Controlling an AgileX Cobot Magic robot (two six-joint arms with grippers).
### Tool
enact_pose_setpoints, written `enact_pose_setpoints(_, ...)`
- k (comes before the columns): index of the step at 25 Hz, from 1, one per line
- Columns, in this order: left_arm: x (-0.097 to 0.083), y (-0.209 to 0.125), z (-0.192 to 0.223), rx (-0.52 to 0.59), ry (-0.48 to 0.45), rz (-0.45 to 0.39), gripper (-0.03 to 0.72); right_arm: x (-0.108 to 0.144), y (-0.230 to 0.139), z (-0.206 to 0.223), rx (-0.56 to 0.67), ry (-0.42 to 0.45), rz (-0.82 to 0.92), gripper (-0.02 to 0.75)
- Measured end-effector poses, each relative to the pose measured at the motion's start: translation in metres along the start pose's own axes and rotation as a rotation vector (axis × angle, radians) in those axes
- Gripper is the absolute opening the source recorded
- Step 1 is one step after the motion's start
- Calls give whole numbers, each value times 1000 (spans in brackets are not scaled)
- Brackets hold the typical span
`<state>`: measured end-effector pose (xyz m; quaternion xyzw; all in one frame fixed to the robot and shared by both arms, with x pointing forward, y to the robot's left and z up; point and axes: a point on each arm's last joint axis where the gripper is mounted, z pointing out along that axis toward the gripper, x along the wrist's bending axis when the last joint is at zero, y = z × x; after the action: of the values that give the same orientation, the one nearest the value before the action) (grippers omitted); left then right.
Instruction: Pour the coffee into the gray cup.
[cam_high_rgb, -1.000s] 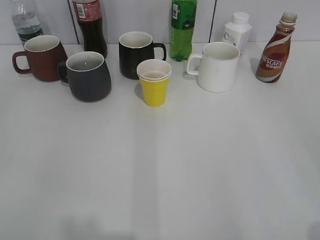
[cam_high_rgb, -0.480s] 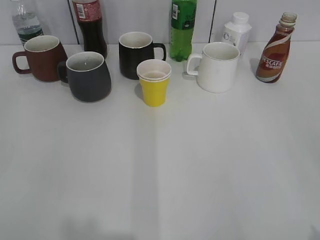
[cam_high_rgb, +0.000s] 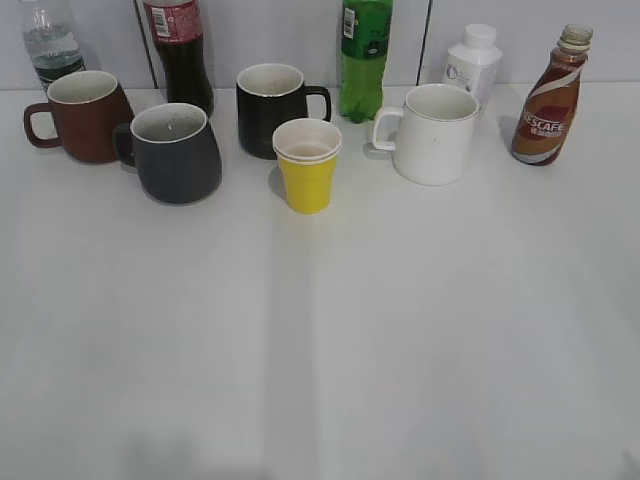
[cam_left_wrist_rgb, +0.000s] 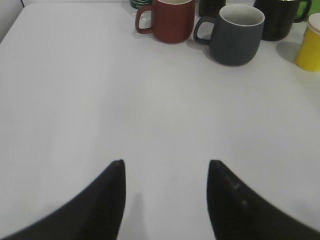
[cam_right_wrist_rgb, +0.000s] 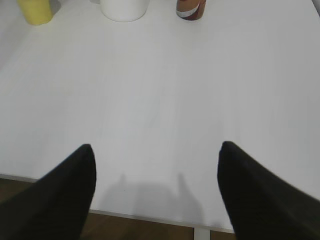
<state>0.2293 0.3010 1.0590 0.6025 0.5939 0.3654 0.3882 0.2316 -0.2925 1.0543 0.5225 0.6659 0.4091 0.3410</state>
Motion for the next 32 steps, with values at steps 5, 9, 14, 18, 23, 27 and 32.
enact_pose_setpoints(5, 0, 0, 0, 0, 0, 0, 397, 0, 0, 0, 0, 0, 0, 590)
enact_pose_setpoints(9, 0, 0, 0, 0, 0, 0, 392, 0, 0, 0, 0, 0, 0, 590)
enact_pose_setpoints(14, 0, 0, 0, 0, 0, 0, 364, 0, 0, 0, 0, 0, 0, 590)
enact_pose_setpoints(18, 0, 0, 0, 0, 0, 0, 334, 0, 0, 0, 0, 0, 0, 590)
enact_pose_setpoints(23, 0, 0, 0, 0, 0, 0, 290, 0, 0, 0, 0, 0, 0, 590)
enact_pose_setpoints(27, 0, 0, 0, 0, 0, 0, 279, 0, 0, 0, 0, 0, 0, 589)
enact_pose_setpoints(32, 0, 0, 0, 0, 0, 0, 270, 0, 0, 0, 0, 0, 0, 589)
